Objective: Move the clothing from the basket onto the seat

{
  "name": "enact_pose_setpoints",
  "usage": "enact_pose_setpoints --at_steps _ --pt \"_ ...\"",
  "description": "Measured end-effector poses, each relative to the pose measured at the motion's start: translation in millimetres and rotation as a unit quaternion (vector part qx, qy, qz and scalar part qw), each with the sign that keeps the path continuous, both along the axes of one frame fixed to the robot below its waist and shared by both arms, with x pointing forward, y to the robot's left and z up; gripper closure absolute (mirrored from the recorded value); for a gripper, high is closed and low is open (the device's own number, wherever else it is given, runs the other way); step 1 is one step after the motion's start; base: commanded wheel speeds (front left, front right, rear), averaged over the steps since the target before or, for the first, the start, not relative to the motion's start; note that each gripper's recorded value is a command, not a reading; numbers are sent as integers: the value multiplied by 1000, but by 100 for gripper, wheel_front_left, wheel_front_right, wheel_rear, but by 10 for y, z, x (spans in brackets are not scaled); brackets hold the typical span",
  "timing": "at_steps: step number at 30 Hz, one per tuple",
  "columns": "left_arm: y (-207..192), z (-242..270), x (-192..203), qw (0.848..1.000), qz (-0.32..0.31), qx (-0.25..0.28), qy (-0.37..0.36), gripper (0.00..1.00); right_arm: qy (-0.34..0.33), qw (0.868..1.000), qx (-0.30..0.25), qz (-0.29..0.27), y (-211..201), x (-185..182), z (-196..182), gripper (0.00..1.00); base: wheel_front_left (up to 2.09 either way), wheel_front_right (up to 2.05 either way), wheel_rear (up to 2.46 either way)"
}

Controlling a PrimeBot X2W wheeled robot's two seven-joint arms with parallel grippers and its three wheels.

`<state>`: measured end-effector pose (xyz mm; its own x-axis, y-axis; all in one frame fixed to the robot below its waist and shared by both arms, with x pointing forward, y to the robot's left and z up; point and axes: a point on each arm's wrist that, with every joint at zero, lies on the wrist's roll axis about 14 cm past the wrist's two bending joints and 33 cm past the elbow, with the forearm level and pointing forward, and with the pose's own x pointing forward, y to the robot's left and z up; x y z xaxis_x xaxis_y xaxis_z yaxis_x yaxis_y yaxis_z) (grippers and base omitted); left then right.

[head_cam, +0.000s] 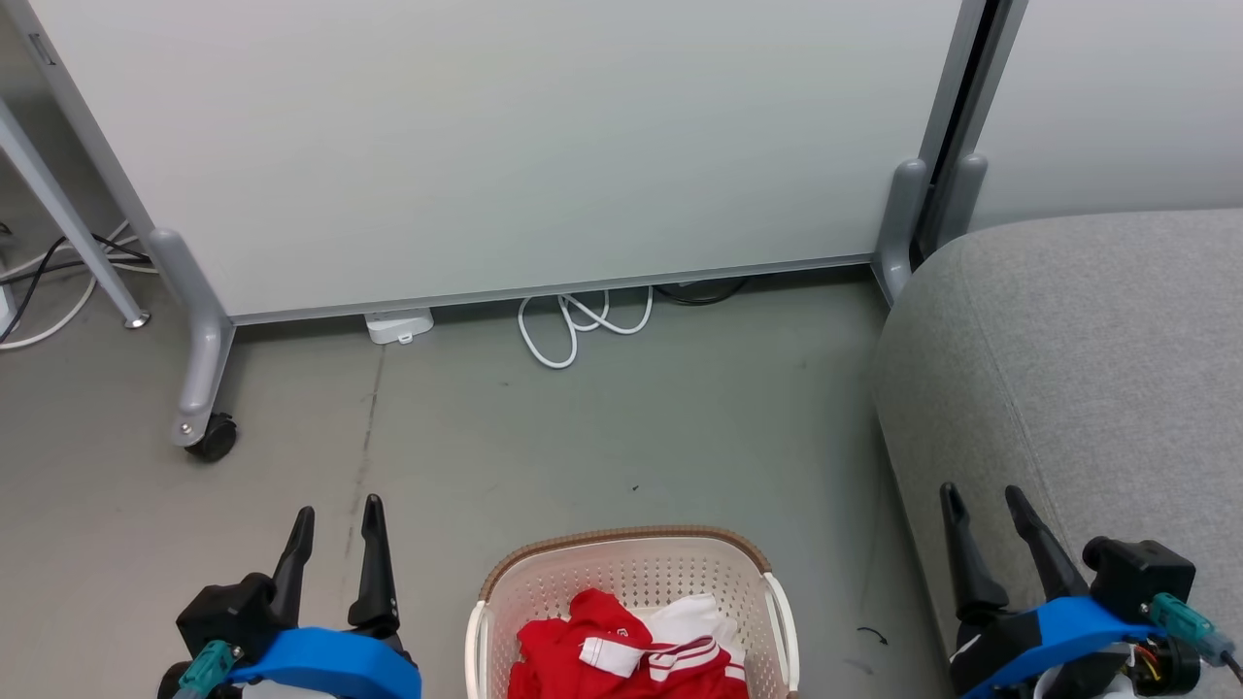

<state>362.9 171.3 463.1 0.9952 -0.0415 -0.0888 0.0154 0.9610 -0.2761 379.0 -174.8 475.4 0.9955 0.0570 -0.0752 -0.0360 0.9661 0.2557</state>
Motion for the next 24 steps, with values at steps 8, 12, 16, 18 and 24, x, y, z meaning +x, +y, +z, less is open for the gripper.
enact_pose_setpoints --at_steps 8,12,16,18,24 --pt "-17 -12 -10 1000 -5 17 -3 0 -6 1000 -30 5 5 0 9 0 0 0 0" --pt "-33 -21 -13 1000 -9 22 -4 0 -9 999 -43 8 10 0 10 0 0 0 0" --pt "-55 -44 -22 999 -13 30 -3 0 -8 998 -57 13 25 0 0 0 0 0 0" --pt "-64 -51 -23 999 -15 35 -3 0 -11 998 -63 15 33 1 6 0 0 0 0" --pt "-88 -69 -23 998 -23 55 -4 0 -12 996 -86 22 54 5 0 0 0 0 0"
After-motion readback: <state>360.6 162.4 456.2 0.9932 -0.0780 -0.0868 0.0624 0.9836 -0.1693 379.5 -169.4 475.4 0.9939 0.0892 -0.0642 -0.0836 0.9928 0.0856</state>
